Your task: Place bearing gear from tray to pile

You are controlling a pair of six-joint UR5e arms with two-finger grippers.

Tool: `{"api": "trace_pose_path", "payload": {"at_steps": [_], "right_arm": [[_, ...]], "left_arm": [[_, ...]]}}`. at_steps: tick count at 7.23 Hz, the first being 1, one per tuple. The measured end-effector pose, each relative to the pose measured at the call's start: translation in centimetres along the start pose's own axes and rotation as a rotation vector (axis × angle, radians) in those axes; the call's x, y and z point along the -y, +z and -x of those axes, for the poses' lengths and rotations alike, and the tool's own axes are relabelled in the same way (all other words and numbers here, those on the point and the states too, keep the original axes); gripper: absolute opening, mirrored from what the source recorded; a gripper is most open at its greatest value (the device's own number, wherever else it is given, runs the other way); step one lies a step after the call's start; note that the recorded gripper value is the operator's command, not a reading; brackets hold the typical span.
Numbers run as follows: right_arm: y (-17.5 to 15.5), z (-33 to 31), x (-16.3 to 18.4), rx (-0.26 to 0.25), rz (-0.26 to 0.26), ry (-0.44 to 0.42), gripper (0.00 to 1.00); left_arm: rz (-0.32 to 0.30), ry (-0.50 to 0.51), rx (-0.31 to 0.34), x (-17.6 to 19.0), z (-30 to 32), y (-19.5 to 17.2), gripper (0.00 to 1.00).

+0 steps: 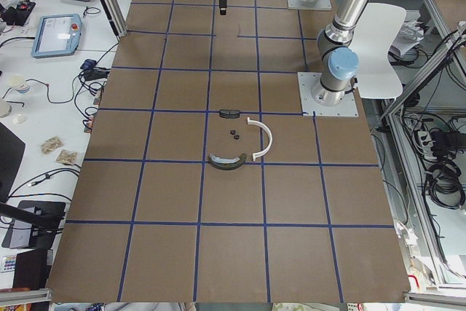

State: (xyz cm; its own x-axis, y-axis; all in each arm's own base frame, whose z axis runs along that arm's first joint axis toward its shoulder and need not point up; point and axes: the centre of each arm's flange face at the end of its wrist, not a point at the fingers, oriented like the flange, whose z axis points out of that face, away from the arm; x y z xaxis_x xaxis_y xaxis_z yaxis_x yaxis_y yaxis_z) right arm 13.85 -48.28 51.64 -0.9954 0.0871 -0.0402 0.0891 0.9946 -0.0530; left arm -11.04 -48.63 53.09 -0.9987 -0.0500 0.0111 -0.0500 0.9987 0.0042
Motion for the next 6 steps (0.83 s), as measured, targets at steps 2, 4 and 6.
{"api": "trace_pose_path", "payload": {"at_steps": [2, 4, 6], "right_arm": [[0.05, -0.01, 0.0, -0.001, 0.001, 0.0, 1.0], [0.11, -0.01, 0.01, 0.0, 0.002, 0.0, 1.0], [0.11, -0.01, 0.01, -0.001, 0.002, 0.0, 1.0]], "left_arm": [[-0.001, -0.001, 0.001, -0.01, 0.03, -0.06, 1.0], [0.0, 0.005, 0.005, 0.06, 0.02, 0.04, 1.0], [-0.005, 0.012, 0.005, 0.28, 0.01, -0.03, 1.0]]}}
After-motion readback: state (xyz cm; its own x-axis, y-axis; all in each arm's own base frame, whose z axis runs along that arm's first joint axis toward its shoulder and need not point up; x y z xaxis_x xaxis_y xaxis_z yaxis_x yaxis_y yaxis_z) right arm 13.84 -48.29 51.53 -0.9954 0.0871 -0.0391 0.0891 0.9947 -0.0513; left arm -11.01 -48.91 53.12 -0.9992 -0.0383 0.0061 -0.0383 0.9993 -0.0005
